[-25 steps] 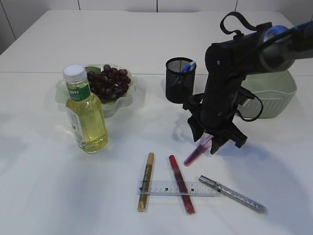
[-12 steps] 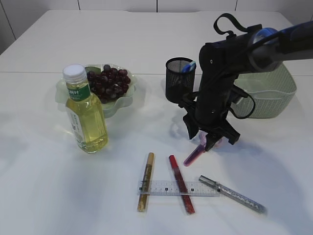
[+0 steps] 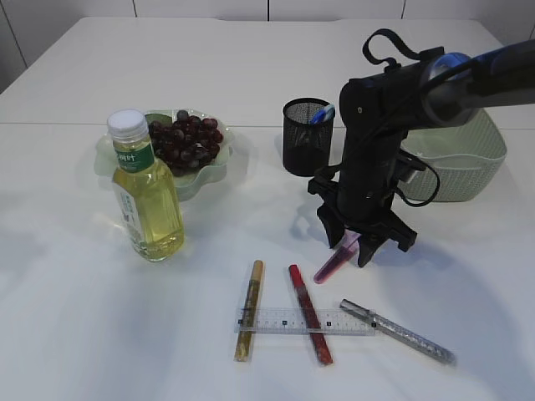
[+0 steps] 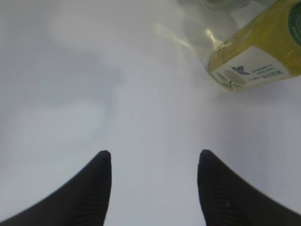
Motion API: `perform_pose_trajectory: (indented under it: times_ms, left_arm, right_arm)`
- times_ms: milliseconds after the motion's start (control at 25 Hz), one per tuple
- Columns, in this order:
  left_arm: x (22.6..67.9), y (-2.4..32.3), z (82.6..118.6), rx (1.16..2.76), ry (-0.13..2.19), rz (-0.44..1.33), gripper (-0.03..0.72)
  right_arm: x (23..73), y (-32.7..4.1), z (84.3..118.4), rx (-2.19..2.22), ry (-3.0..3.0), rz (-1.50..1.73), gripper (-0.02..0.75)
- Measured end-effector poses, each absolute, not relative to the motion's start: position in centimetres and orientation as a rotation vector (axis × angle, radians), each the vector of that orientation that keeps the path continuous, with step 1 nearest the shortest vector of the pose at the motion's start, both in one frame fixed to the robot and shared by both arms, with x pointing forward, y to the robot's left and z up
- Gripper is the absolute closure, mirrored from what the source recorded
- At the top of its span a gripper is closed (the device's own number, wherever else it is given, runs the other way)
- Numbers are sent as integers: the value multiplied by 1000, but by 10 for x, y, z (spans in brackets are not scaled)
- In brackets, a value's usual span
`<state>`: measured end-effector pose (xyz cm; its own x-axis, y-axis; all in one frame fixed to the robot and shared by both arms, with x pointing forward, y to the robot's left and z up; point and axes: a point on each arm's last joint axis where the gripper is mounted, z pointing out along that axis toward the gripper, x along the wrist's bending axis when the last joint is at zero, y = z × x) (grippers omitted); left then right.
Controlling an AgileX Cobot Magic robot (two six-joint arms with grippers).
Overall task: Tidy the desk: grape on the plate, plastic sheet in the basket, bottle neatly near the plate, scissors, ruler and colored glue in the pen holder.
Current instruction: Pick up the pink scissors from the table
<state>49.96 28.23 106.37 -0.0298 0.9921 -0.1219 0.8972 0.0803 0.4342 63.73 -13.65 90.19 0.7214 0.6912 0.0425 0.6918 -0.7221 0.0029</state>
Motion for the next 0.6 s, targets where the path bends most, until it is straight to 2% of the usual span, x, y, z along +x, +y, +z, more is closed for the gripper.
perform_pose_trajectory:
  times_ms: [440, 600]
  left_arm:
    - [500, 282, 1064, 1866, 1978, 335, 263]
    - [500, 282, 1064, 1866, 1978, 335, 263]
  right_arm:
    - [638, -136, 899, -2900, -1167, -53, 313]
    - [638, -136, 898, -2900, -1167, -50, 392]
